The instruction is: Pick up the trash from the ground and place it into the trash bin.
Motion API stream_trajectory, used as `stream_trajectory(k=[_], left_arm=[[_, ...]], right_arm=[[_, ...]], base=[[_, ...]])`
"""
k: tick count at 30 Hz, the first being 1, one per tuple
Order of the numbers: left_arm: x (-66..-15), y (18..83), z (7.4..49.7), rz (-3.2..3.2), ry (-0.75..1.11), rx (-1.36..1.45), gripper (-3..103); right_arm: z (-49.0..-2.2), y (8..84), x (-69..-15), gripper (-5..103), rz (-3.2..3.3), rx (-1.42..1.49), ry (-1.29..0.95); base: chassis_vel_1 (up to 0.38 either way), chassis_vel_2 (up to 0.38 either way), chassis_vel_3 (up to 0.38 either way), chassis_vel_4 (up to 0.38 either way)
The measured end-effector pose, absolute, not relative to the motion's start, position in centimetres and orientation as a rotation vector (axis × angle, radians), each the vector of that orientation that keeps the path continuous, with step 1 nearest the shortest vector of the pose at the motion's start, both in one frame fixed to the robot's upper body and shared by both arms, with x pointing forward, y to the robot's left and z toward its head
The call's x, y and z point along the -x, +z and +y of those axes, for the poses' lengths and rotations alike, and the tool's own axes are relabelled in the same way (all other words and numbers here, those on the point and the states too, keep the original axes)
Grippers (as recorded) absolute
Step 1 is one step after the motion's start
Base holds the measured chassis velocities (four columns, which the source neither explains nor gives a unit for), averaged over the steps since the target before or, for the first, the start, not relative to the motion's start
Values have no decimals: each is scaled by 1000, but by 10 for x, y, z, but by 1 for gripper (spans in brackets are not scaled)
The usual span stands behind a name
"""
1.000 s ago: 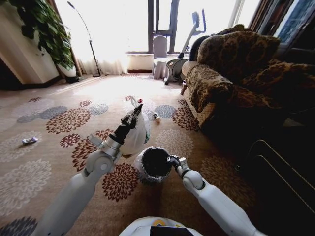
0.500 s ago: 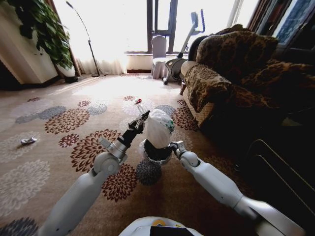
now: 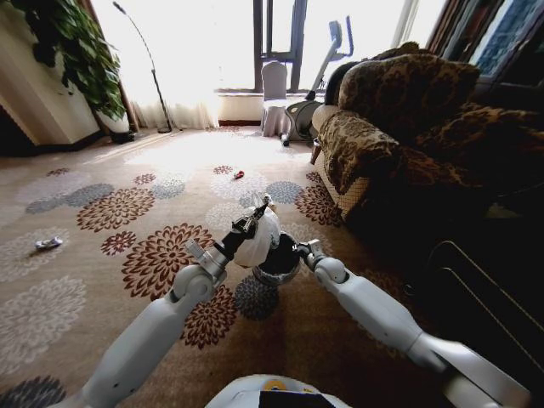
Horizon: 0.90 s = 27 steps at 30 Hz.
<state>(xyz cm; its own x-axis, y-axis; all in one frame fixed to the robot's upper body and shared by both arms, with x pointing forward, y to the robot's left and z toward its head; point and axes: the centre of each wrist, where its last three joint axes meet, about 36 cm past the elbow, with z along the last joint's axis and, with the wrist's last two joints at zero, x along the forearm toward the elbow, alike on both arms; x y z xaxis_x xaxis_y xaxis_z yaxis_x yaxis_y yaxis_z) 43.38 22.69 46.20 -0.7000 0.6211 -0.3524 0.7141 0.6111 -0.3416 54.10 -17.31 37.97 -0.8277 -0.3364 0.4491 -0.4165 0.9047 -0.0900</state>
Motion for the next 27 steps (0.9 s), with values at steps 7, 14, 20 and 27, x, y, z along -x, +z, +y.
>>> stream_trajectory(k=[7, 14, 20, 27], left_arm=[[-440, 434, 217, 2677, -695, -1126, 0], [-439, 407, 210, 2701, -694, -1155, 0], [-434, 401, 213, 2711, -682, -1150, 0], [-441, 380, 214, 2804, -622, -1059, 0]], right_arm=[[-176, 387, -549, 2, -2640, -541, 260], [-191, 393, -552, 2, -2628, -509, 249], [-201, 398, -557, 2, -2620, -488, 219], [-199, 409, -549, 2, -2612, -544, 206]], base=[[0, 0, 0, 0], [0, 0, 0, 0], [0, 0, 0, 0], [0, 0, 0, 0]])
